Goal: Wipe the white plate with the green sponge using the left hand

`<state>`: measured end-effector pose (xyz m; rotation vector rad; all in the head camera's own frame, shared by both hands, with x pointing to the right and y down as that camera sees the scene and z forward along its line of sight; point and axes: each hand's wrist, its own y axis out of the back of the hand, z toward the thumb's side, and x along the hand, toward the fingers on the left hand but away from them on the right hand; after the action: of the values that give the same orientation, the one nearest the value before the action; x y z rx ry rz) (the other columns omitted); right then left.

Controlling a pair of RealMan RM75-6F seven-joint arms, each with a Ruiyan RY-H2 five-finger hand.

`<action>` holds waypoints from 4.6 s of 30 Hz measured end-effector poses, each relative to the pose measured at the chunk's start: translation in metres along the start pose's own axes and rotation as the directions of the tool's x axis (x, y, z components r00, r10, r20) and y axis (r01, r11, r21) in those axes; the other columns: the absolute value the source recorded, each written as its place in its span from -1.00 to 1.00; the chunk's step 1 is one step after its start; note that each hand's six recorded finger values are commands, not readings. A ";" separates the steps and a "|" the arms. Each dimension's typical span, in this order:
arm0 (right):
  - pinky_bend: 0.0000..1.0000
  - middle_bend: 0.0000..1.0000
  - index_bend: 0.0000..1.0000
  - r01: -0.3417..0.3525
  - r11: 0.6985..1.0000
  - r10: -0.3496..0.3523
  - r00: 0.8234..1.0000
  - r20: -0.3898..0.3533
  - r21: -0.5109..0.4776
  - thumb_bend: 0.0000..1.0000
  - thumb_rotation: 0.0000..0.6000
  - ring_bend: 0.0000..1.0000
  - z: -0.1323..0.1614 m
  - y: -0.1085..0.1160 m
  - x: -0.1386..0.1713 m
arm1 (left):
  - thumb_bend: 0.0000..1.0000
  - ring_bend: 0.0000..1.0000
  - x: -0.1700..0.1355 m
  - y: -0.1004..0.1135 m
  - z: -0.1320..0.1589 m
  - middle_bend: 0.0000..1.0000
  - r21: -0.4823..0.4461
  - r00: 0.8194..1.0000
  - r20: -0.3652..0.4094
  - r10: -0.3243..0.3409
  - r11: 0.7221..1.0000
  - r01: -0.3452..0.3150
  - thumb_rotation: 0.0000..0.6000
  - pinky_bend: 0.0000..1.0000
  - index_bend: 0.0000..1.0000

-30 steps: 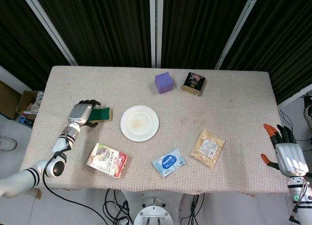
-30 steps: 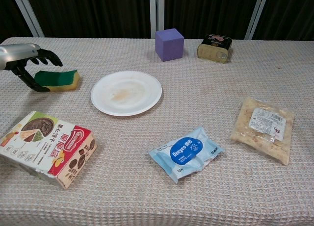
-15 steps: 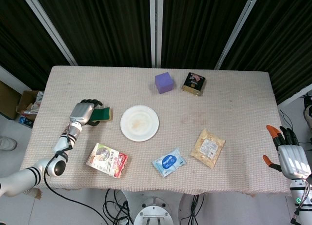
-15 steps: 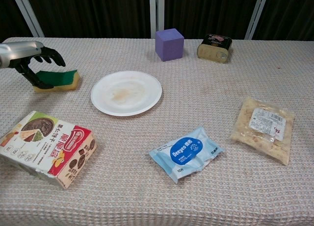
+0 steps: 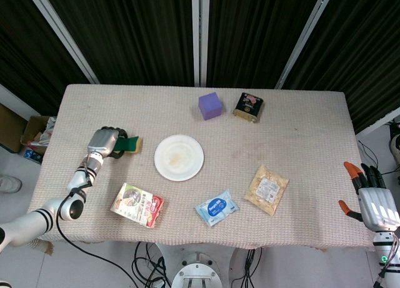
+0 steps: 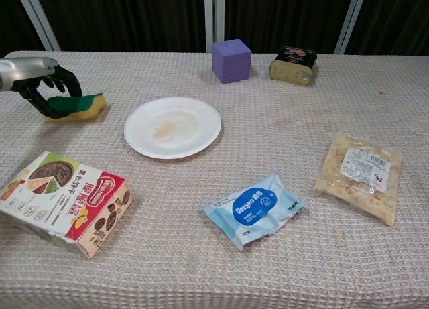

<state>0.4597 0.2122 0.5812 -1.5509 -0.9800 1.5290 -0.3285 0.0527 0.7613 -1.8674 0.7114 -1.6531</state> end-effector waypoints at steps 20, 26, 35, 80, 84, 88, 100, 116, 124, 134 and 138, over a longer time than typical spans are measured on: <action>-0.99 -0.73 -0.92 -0.006 1.000 0.006 1.000 -0.014 0.008 -0.69 1.00 -0.95 0.006 -0.002 -0.003 | -0.34 0.16 -0.017 0.032 0.080 0.29 0.384 0.970 0.237 0.060 0.911 -0.150 1.00 0.19 0.20; -0.99 -0.73 -0.92 -0.011 1.000 0.011 1.000 -0.008 0.012 -0.69 1.00 -0.95 0.003 -0.002 -0.002 | -0.25 0.16 -0.016 0.034 0.134 0.29 0.513 0.950 0.312 0.014 0.839 -0.181 1.00 0.20 0.20; -0.99 -0.73 -0.92 -0.017 1.000 0.017 1.000 0.000 0.012 -0.69 1.00 -0.95 0.003 -0.003 -0.002 | -0.19 0.16 -0.005 0.019 0.184 0.30 0.642 0.945 0.313 -0.093 0.754 -0.139 1.00 0.22 0.20; -0.99 -0.72 -0.88 -0.012 1.000 0.012 1.000 0.002 -0.010 -0.69 1.00 -0.95 -0.002 -0.006 0.002 | -0.16 0.17 0.008 0.017 0.208 0.32 0.727 0.966 0.223 -0.130 0.682 -0.077 1.00 0.24 0.23; -0.99 -0.72 -0.88 -0.016 1.000 0.016 1.000 0.003 -0.015 -0.69 1.00 -0.95 -0.002 -0.007 0.003 | -0.16 0.17 0.016 0.005 0.203 0.32 0.748 0.970 0.197 -0.146 0.662 -0.052 1.00 0.24 0.23; -0.99 -0.72 -0.88 -0.016 1.000 0.016 1.000 -0.002 -0.026 -0.69 1.00 -0.95 -0.002 -0.006 0.003 | -0.16 0.17 0.023 -0.001 0.190 0.32 0.784 0.978 0.155 -0.140 0.620 -0.035 1.00 0.24 0.23; -0.99 -0.72 -0.88 -0.008 0.999 0.008 1.000 -0.010 -0.034 -0.69 1.00 -0.95 -0.002 -0.006 0.006 | -0.16 0.17 0.003 0.024 0.196 0.32 0.690 0.973 0.215 -0.090 0.719 -0.086 1.00 0.24 0.23; -0.99 -0.72 -0.88 -0.009 1.000 0.009 1.000 -0.005 -0.027 -0.69 1.00 -0.95 0.000 -0.005 0.006 | -0.16 0.17 0.030 0.006 0.173 0.32 0.750 0.989 0.112 -0.095 0.661 -0.022 1.00 0.24 0.24; -0.99 -0.72 -0.88 -0.002 1.000 0.002 1.000 -0.019 -0.026 -0.69 1.00 -0.95 0.003 -0.003 0.007 | -0.17 0.16 0.011 0.030 0.177 0.31 0.587 0.983 0.179 -0.030 0.805 -0.082 1.00 0.20 0.24; -0.99 -0.72 -0.88 0.005 0.999 -0.006 0.999 -0.036 -0.037 -0.69 1.00 -0.95 0.004 0.000 0.006 | -0.17 0.11 -0.019 0.038 0.094 0.26 0.423 0.994 0.108 0.033 0.903 -0.076 1.00 -0.20 0.22; -0.99 -0.72 -0.88 0.001 0.999 -0.003 0.999 -0.039 -0.041 -0.69 1.00 -0.95 0.006 -0.003 0.007 | -0.18 0.04 -0.034 0.022 0.064 0.19 0.360 0.997 0.076 -0.003 0.933 -0.025 1.00 -0.29 0.19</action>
<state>0.4541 0.2192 0.5806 -1.6021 -0.9960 1.4803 -0.2697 0.0637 0.7158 -1.6470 0.3547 -1.5733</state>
